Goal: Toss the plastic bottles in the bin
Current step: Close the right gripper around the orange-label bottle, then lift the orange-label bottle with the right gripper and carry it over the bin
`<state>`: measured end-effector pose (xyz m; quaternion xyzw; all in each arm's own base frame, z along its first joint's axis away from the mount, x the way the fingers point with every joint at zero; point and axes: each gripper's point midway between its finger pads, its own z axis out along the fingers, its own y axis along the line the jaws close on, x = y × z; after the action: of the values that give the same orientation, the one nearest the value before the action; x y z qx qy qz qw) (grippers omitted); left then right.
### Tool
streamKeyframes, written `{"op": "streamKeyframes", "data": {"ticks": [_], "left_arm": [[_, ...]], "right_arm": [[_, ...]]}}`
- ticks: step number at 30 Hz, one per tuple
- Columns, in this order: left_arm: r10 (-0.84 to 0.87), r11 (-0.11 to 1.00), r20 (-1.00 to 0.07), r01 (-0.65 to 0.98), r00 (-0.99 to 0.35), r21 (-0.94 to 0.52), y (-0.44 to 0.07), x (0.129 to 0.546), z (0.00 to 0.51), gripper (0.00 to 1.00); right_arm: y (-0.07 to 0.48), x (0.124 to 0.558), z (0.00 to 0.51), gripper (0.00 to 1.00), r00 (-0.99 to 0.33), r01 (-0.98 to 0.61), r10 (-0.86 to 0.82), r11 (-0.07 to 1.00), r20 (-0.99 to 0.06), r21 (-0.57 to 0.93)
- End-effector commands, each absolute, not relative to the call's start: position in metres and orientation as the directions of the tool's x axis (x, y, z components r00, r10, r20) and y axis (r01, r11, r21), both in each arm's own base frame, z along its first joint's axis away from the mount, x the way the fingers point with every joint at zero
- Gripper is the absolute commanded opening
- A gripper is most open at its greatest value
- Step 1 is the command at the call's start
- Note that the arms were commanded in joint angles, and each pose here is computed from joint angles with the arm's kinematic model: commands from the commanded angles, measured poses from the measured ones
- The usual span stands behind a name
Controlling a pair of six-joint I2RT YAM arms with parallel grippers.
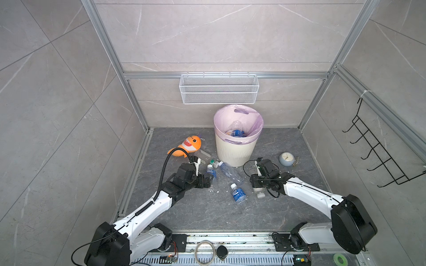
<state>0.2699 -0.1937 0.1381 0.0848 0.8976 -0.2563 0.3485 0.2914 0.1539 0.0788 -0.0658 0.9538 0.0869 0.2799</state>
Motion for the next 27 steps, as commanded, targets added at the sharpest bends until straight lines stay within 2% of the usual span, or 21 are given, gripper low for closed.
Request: {"op": "streamKeyframes", "data": {"ticks": [1, 16, 27], "left_arm": [[-0.044, 0.849, -0.671, 0.327, -0.74, -0.416, -0.194, 0.267, 0.143, 1.0], [-0.027, 0.851, -0.669, 0.334, -0.743, -0.405, -0.197, 0.266, 0.143, 1.0], [-0.019, 0.855, -0.673, 0.336, -0.74, -0.394, -0.195, 0.265, 0.143, 1.0]], "right_arm": [[0.155, 0.286, 0.096, 0.35, -0.799, -0.181, -0.06, 0.973, -0.599, 0.144], [0.163, 0.25, 0.192, 0.35, -0.578, -0.288, -0.067, 0.949, -0.814, 0.126], [0.165, 0.235, 0.273, 0.35, -0.448, -0.341, -0.01, 0.926, -0.894, 0.161]]}}
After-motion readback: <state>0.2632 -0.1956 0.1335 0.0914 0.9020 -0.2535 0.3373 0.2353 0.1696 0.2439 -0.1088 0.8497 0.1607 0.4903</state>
